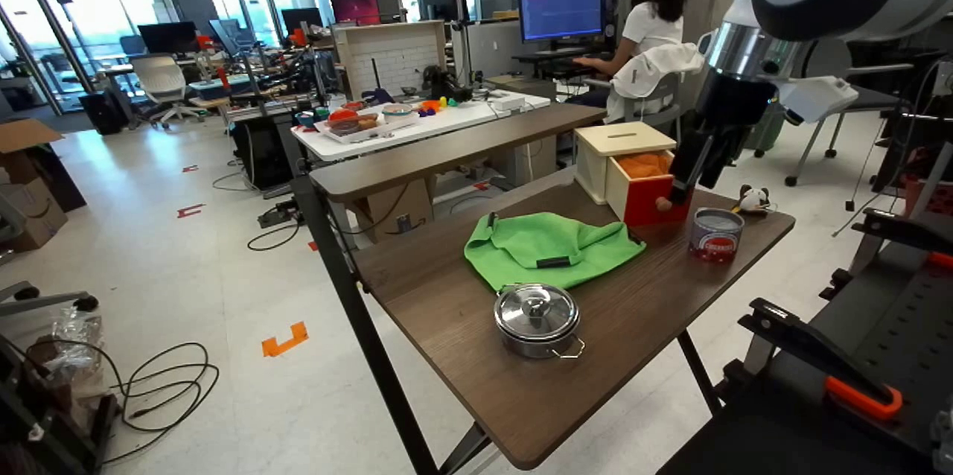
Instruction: Move the cloth to the left of the table
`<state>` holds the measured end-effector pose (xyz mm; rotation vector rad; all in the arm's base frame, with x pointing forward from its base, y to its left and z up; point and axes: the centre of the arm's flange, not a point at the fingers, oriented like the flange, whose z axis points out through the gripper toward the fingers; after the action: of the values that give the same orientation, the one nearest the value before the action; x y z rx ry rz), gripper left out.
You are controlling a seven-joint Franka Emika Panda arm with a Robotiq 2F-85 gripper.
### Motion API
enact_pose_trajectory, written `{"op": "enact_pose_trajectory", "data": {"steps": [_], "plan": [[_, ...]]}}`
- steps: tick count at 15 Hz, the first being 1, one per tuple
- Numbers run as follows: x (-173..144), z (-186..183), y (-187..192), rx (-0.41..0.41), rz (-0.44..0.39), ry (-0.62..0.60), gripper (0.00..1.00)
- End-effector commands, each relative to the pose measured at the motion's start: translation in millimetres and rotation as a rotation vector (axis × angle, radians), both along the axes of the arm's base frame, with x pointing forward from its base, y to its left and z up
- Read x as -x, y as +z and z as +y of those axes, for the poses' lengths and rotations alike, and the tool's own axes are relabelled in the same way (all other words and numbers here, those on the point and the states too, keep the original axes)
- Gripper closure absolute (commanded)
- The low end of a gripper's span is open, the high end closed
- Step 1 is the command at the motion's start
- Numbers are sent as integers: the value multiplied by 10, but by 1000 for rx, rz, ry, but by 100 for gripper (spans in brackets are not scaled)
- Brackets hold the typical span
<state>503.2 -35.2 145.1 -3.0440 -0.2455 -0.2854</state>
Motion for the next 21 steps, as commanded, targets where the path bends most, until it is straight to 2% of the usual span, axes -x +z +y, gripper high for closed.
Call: {"op": "enact_pose_trajectory", "data": {"steps": [1, 4, 9, 14, 21], "plan": [[-85, 167, 343, -28, -58, -30, 0], [-266, 341, 328, -39, -82, -44, 0], [-613, 683, 126, -36, -64, -75, 0], [-866, 1007, -267, -6, -38, -106, 0], [-1117, 1208, -820, 59, -1, -140, 0]]}}
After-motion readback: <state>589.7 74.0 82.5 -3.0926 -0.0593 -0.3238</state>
